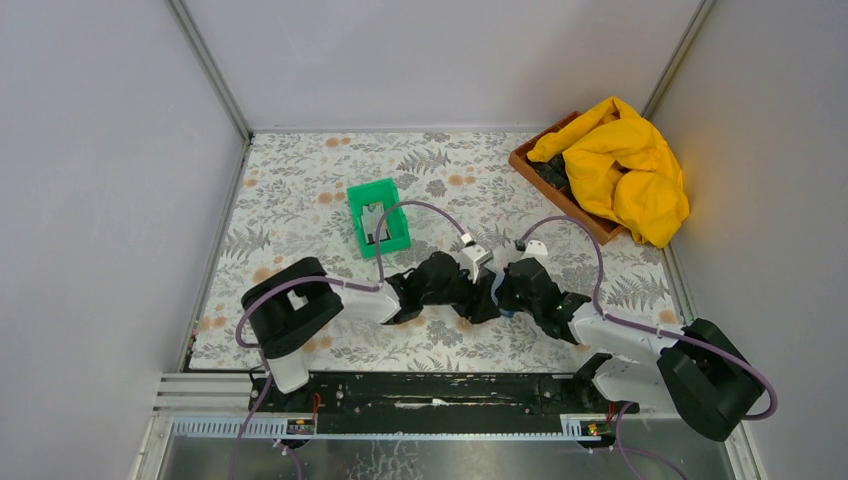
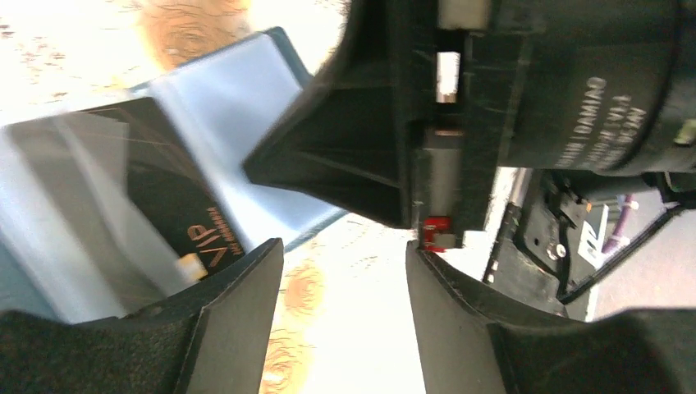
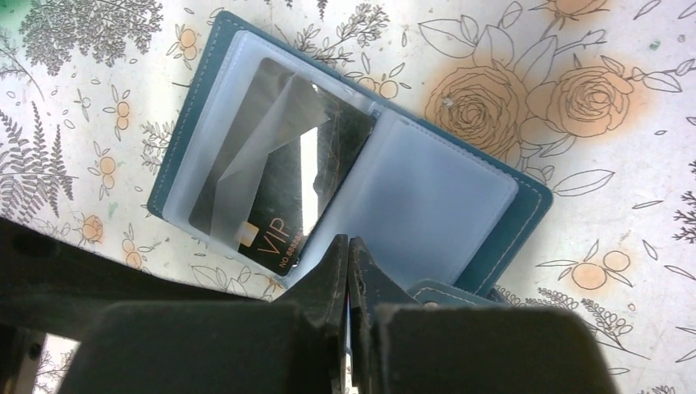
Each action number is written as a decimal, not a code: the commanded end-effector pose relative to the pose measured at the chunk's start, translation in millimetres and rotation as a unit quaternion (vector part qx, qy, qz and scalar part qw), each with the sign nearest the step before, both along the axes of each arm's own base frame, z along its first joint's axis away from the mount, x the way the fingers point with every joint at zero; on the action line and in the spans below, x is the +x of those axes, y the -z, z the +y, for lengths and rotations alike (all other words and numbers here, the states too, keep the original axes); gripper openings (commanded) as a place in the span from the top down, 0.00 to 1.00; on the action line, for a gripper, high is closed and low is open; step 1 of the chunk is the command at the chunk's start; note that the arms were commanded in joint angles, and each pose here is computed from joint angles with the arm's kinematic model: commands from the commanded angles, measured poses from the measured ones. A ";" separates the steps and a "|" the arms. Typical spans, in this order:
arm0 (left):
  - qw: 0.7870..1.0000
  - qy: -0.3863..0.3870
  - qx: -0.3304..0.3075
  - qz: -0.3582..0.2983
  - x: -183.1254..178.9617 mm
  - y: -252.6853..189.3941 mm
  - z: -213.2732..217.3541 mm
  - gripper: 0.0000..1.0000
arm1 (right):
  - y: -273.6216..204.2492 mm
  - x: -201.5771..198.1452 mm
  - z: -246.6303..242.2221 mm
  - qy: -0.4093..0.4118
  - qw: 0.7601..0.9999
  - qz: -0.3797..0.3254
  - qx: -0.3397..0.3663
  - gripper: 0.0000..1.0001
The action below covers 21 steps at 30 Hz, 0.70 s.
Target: Take the credit cards out of the card holder
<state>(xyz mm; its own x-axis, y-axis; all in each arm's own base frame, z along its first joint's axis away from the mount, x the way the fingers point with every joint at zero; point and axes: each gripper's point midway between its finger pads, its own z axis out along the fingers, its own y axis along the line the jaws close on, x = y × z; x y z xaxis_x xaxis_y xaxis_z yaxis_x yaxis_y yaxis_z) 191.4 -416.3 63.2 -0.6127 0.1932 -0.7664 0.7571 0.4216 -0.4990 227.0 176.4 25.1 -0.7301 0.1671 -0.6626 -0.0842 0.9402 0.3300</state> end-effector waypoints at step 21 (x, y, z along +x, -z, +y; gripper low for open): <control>0.983 -0.177 0.028 -0.029 93.2 -23.4 51.7 0.41 | -3.4 -12.0 -1.0 -0.001 0.999 -0.016 0.052 1.00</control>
